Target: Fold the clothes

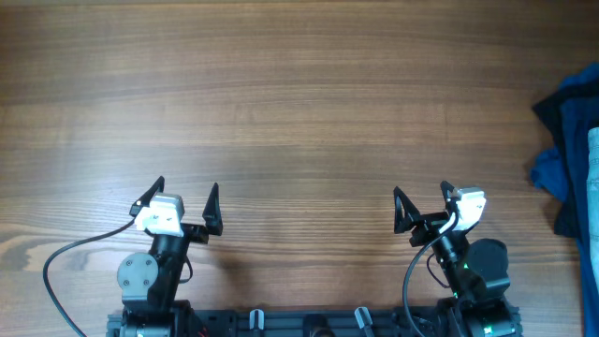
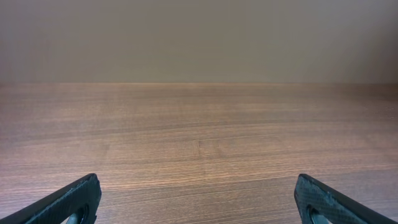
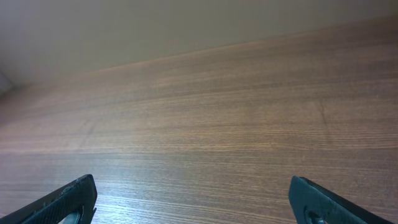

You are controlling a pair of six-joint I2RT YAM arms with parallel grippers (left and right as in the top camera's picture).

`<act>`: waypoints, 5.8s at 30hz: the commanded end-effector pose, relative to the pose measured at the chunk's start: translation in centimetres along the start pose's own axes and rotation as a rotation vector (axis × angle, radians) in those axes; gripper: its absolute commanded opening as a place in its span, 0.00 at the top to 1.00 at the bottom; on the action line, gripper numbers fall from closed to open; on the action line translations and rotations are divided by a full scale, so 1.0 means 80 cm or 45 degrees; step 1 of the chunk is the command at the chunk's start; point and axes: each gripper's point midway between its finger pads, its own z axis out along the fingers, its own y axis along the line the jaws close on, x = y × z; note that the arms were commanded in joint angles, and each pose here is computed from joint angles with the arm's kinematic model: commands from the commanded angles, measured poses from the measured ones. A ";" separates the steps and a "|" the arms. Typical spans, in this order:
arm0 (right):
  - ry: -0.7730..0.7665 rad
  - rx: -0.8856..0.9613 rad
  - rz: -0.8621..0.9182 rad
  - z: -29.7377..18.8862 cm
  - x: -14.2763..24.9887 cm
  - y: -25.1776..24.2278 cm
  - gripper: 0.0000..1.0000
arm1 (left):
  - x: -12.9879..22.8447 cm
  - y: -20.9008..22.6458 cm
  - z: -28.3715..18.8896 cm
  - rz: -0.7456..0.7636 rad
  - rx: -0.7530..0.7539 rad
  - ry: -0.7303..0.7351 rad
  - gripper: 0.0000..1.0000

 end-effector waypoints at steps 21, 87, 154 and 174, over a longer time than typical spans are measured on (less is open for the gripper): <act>-0.021 0.019 0.016 -0.002 -0.008 -0.002 0.00 | 0.002 -0.004 0.000 0.020 0.022 0.000 0.00; 0.815 0.728 -0.021 0.086 -0.081 -0.068 0.00 | -0.078 -0.017 0.008 -0.397 -0.033 0.597 0.00; 0.339 0.560 0.532 0.109 -0.297 -0.208 0.96 | -0.081 -0.026 0.093 -0.521 0.015 1.067 0.00; 0.894 -0.169 -0.077 0.228 -0.068 0.259 0.57 | -0.156 0.044 0.064 -0.595 -0.181 0.827 0.00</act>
